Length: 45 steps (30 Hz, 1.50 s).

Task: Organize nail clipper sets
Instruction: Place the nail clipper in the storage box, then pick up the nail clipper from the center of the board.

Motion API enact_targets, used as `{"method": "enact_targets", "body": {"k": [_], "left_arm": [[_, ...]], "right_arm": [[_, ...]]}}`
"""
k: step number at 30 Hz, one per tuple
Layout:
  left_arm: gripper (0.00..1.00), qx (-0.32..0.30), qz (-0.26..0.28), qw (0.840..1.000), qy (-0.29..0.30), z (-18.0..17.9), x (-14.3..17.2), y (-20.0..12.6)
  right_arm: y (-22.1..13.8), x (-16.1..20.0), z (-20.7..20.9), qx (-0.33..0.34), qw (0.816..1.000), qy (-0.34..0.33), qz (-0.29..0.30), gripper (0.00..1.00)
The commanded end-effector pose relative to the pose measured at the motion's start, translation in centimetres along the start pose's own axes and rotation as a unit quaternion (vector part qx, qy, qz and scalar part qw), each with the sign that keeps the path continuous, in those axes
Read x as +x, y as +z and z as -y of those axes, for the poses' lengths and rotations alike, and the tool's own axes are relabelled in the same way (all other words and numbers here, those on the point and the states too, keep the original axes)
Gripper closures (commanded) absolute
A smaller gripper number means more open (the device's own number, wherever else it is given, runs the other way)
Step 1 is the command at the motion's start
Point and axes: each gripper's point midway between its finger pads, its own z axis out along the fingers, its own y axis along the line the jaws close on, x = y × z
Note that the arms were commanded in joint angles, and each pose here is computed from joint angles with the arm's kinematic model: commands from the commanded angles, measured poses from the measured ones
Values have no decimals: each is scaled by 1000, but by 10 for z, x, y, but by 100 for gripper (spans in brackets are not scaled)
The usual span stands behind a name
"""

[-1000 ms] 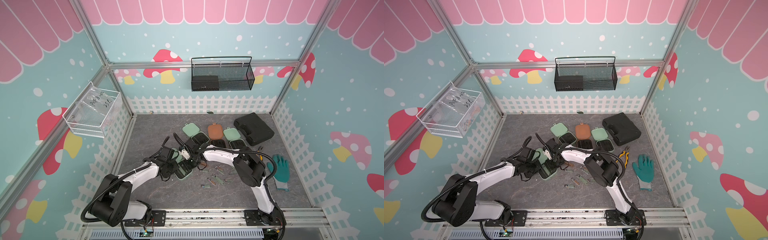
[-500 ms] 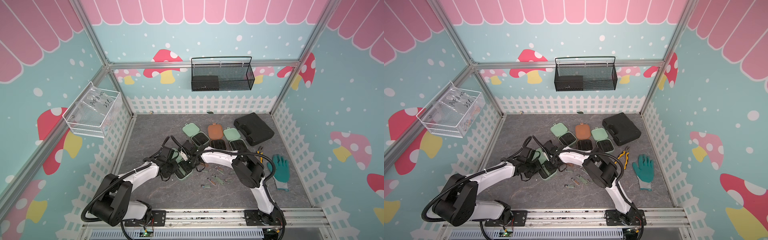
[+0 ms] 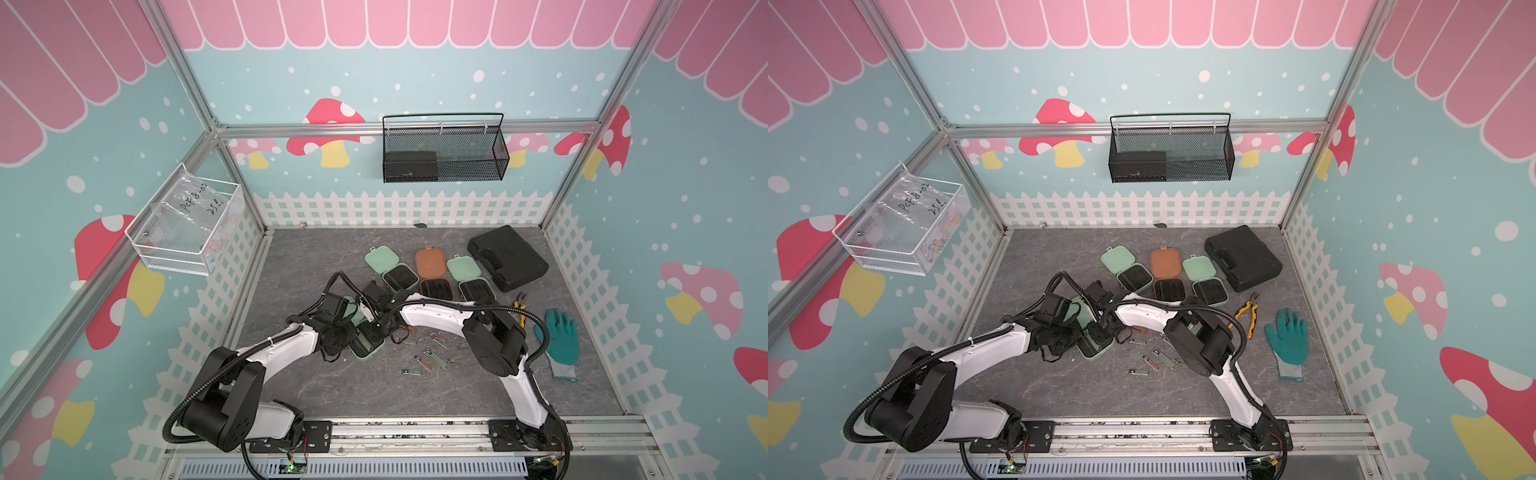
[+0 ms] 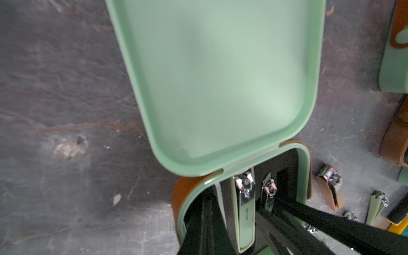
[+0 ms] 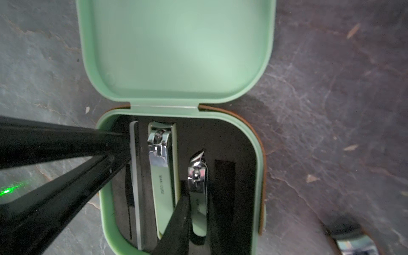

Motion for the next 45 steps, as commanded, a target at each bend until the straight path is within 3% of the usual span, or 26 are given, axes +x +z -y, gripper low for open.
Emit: {"method": "enact_targets", "body": {"k": [1, 7, 12, 19, 28, 36, 45], "left_arm": [[100, -17, -22, 1000, 1, -14, 11, 10], [100, -17, -21, 1000, 2, -14, 11, 9], [100, -18, -21, 1000, 3, -14, 11, 10], [100, -16, -21, 1000, 5, -12, 10, 9], [100, -15, -17, 1000, 5, -11, 9, 6], [100, -17, -15, 1000, 5, -10, 7, 4], [100, -18, -16, 1000, 6, -10, 7, 5]], "right_arm": [[-4, -3, 15, 35, 999, -1, -7, 75], [-35, -30, -7, -2, 999, -17, 31, 68], [-53, -30, -13, -17, 999, -26, 42, 68], [-88, 15, 3, 9, 995, -90, 53, 62], [-95, 98, 20, -3, 980, -192, 48, 54], [-95, 125, 20, -7, 974, -224, 38, 50], [-65, 148, 17, 22, 965, -260, -26, 51]]}}
